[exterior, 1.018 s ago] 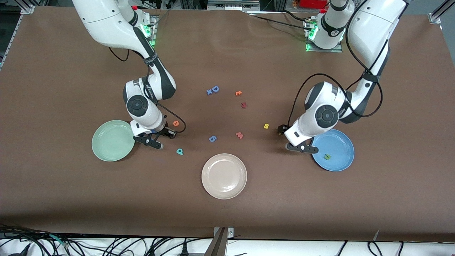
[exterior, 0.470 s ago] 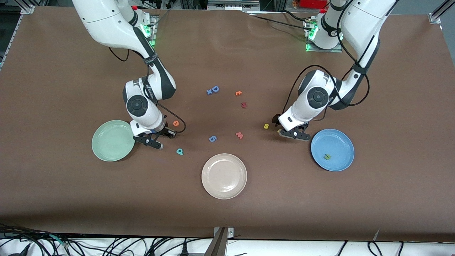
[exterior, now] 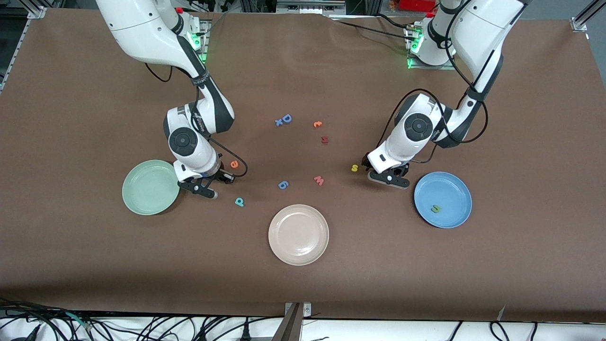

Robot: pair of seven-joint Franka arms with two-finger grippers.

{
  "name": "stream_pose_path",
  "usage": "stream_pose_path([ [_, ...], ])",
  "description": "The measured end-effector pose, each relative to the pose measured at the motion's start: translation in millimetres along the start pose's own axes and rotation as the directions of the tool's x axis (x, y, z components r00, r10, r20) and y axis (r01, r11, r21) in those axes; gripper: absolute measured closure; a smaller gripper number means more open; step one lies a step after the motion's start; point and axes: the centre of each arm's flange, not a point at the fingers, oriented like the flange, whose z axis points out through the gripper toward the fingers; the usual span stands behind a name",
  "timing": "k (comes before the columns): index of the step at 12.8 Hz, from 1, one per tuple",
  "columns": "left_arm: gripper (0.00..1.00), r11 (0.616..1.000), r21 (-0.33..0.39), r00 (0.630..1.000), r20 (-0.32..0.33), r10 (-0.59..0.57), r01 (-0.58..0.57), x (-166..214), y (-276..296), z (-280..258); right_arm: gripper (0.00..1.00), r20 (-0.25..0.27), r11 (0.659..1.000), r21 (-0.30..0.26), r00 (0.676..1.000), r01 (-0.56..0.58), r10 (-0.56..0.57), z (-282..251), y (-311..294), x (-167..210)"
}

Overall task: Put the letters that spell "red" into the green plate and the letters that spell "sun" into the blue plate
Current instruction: 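Release teal r on green plate while the left gripper grasps yellow u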

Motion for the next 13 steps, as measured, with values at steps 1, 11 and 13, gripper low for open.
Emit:
stream_pose_path([
  [1,0.07,1.000,-0.004,1.000,-0.004,0.001,-0.001,-0.4,0.3,5.3,0.69,0.010,1.000,-0.008,1.000,0.000,0.000,-1.3,-0.7,0.4],
  [11,0.70,1.000,-0.004,1.000,-0.014,0.015,-0.015,6.9,6.8,4.3,0.69,0.098,0.990,-0.103,0.992,0.092,-0.082,-65.9,31.6,66.6],
  [13,0.70,1.000,0.023,0.999,0.033,0.011,-0.011,26.0,2.0,-16.6,0.69,0.121,0.981,-0.127,0.983,0.150,-0.134,-71.3,60.4,83.4],
])
